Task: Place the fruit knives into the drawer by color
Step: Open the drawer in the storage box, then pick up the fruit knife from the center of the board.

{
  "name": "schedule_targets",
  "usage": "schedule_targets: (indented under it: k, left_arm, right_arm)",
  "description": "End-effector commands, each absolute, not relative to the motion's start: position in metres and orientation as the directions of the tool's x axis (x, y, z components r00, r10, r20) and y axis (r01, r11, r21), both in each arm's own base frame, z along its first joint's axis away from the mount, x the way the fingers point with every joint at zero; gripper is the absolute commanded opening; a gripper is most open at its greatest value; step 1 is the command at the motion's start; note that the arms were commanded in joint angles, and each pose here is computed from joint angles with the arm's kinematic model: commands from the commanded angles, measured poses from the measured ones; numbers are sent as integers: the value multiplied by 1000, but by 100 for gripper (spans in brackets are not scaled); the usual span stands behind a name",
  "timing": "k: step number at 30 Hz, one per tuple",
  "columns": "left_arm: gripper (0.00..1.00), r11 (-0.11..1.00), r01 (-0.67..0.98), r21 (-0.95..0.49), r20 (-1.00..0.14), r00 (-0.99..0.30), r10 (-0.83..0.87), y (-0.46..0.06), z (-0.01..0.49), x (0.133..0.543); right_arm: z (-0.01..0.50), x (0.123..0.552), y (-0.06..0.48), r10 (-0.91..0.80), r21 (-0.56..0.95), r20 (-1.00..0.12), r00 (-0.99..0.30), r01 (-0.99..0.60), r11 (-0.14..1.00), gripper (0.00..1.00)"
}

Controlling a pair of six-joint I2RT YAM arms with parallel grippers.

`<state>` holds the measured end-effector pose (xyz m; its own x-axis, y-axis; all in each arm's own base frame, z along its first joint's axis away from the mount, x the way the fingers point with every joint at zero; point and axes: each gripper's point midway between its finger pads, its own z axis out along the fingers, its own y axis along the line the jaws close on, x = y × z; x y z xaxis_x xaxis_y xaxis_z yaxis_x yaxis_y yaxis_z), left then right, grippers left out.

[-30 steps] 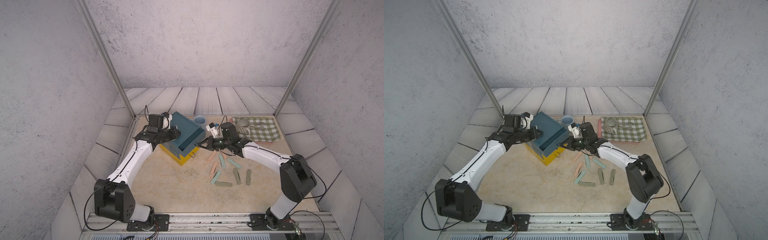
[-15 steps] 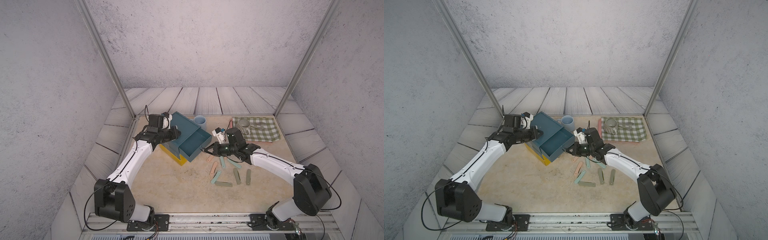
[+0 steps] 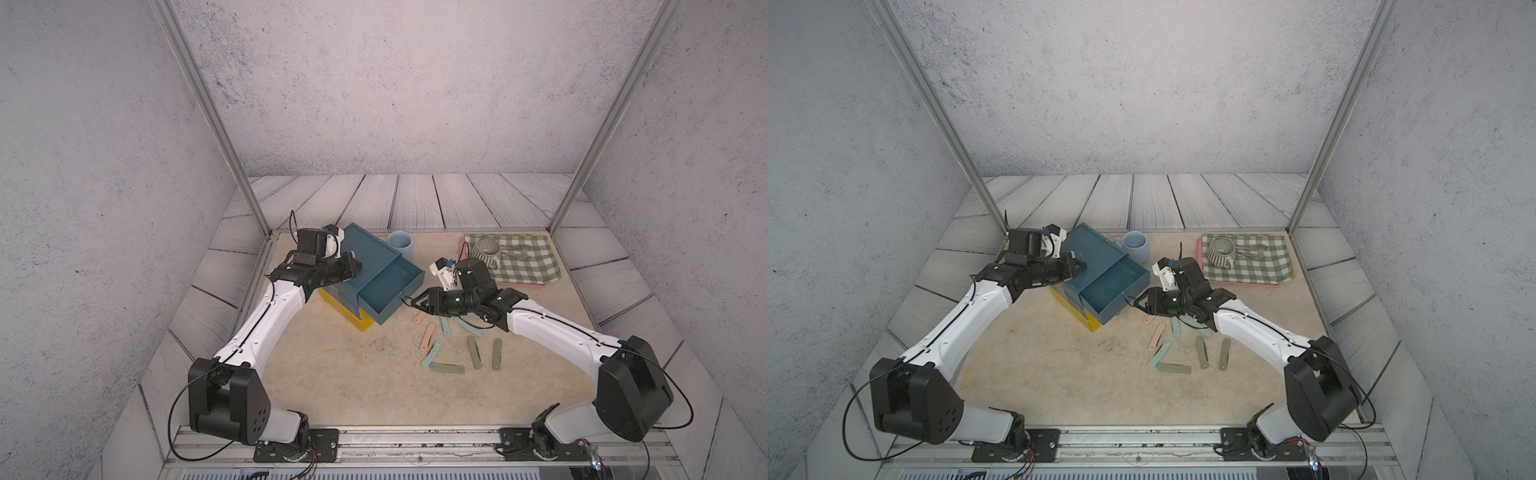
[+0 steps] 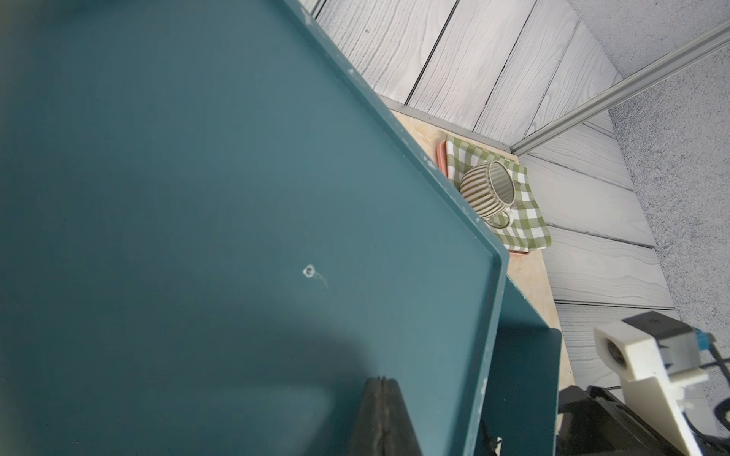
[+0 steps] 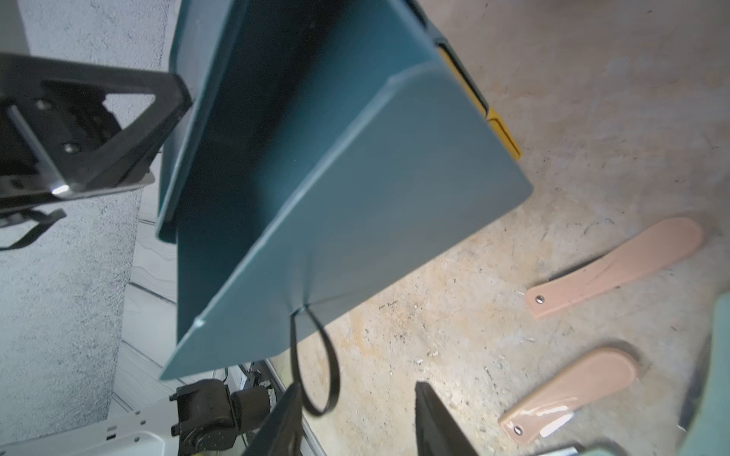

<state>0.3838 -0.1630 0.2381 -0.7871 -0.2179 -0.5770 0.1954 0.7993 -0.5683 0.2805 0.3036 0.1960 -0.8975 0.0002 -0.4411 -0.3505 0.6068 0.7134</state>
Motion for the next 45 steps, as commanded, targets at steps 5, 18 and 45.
schedule_targets:
  k: [5,18,45]
  left_arm:
    - [0,818,130,-560,-506,-836,-213,-157,217,372]
    - [0,804,139,-578,-502,-837,-217,-161,217,373]
    - [0,827,133,-547,-507,-838,-201,-154,213,364]
  right_arm:
    - [204,251,239,-20,523,-534,-845,-349,777,58]
    - [123,234,132,-91,85,-381,-920,-133,987,69]
    - [29,230,131,-90,108,-78,-993,-98,989,55]
